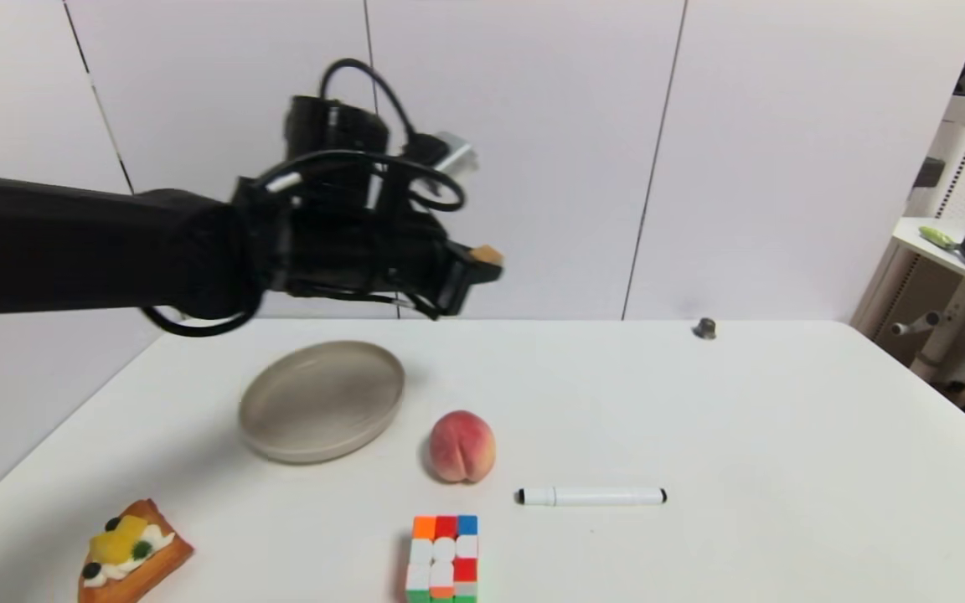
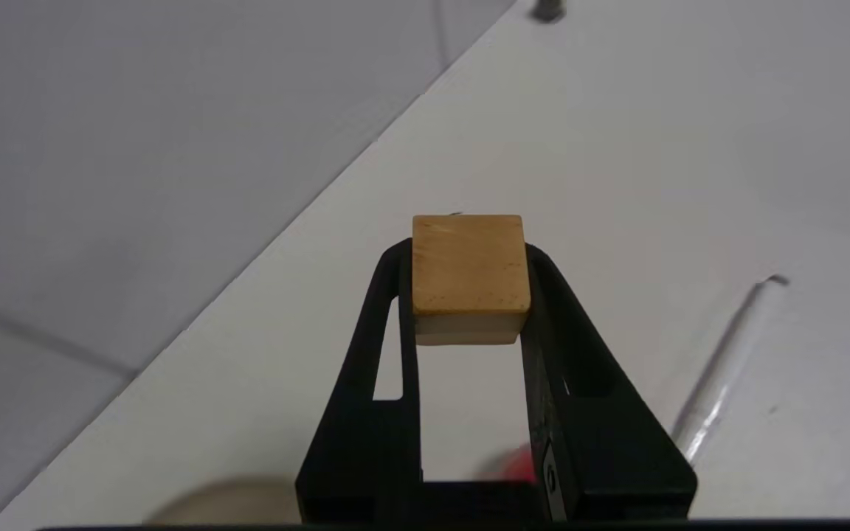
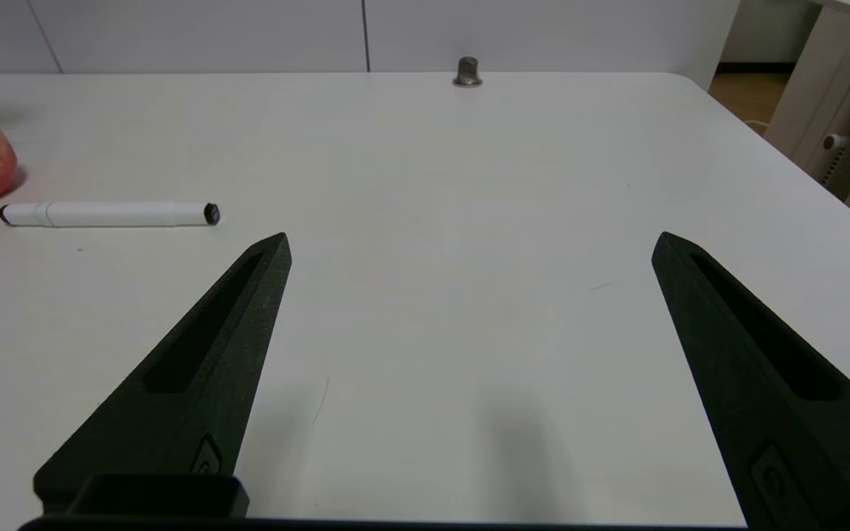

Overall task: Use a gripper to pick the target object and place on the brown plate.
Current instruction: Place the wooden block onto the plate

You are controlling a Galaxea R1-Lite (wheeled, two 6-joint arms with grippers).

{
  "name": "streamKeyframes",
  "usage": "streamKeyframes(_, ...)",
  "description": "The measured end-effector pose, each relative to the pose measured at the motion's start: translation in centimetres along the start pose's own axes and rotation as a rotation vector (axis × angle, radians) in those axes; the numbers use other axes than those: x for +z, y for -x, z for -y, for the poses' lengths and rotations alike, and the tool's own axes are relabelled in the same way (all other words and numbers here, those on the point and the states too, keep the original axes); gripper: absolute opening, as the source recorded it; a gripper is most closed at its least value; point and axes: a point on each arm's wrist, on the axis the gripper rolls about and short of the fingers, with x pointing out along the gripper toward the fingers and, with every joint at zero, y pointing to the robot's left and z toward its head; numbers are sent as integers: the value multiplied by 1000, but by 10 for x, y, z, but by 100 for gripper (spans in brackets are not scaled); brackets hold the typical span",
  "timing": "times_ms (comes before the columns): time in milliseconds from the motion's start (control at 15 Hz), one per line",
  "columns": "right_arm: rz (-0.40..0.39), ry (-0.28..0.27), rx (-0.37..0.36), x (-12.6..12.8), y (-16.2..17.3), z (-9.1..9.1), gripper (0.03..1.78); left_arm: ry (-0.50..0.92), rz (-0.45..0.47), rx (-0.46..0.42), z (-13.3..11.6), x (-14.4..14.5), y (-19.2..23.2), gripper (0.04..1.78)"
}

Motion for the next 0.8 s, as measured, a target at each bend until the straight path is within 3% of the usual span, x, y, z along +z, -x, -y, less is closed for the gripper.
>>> streamKeyframes(133,0,0,0,0,0,0,169,68,-73,134,-35,-29,47,41)
streamKeyframes(333,0,0,0,0,0,0,169,162,-163,250,-50,-67,94,41)
streamKeyframes(667,0,0,0,0,0,0,169,232,-267,260,-48,-102,102,41)
streamKeyframes(800,1,0,0,0,0,0,169,242,-296,246,-49,-110,95,62)
